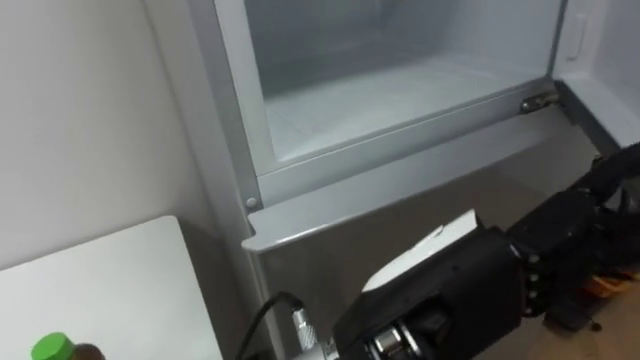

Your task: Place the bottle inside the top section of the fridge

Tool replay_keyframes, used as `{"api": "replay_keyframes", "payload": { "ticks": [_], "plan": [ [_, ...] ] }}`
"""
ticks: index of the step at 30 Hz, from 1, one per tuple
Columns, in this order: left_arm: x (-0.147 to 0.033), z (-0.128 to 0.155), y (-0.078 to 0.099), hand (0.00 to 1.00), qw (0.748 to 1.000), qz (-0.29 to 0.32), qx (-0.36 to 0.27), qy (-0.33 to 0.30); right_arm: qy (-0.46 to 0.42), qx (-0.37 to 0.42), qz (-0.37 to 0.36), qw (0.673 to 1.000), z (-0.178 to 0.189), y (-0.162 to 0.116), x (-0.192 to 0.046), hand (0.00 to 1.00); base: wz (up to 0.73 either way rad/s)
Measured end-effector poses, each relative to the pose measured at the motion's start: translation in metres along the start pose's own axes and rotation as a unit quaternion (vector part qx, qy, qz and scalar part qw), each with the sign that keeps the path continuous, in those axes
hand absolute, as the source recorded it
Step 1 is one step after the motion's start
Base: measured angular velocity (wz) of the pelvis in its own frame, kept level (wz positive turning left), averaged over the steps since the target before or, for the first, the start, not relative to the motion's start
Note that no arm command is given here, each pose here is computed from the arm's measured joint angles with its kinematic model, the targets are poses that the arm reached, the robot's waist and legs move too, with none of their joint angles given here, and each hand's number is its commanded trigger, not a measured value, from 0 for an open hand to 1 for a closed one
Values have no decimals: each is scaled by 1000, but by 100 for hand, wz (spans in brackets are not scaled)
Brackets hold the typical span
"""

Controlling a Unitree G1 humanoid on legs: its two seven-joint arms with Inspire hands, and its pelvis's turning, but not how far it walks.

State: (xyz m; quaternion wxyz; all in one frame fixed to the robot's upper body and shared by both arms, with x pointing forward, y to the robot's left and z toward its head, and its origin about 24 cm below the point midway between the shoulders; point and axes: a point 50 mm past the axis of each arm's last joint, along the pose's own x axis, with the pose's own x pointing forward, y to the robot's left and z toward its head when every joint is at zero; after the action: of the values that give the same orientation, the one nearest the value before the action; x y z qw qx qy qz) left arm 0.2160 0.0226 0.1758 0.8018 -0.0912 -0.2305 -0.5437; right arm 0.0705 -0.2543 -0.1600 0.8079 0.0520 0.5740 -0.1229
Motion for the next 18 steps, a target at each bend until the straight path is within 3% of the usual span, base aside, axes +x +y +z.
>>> {"api": "replay_keyframes", "payload": {
  "ticks": [18],
  "plan": [
    [1,-11,-4,0,999,0,19,36,-10,-52,2,999,12,12,3,0,6]
  ]
}}
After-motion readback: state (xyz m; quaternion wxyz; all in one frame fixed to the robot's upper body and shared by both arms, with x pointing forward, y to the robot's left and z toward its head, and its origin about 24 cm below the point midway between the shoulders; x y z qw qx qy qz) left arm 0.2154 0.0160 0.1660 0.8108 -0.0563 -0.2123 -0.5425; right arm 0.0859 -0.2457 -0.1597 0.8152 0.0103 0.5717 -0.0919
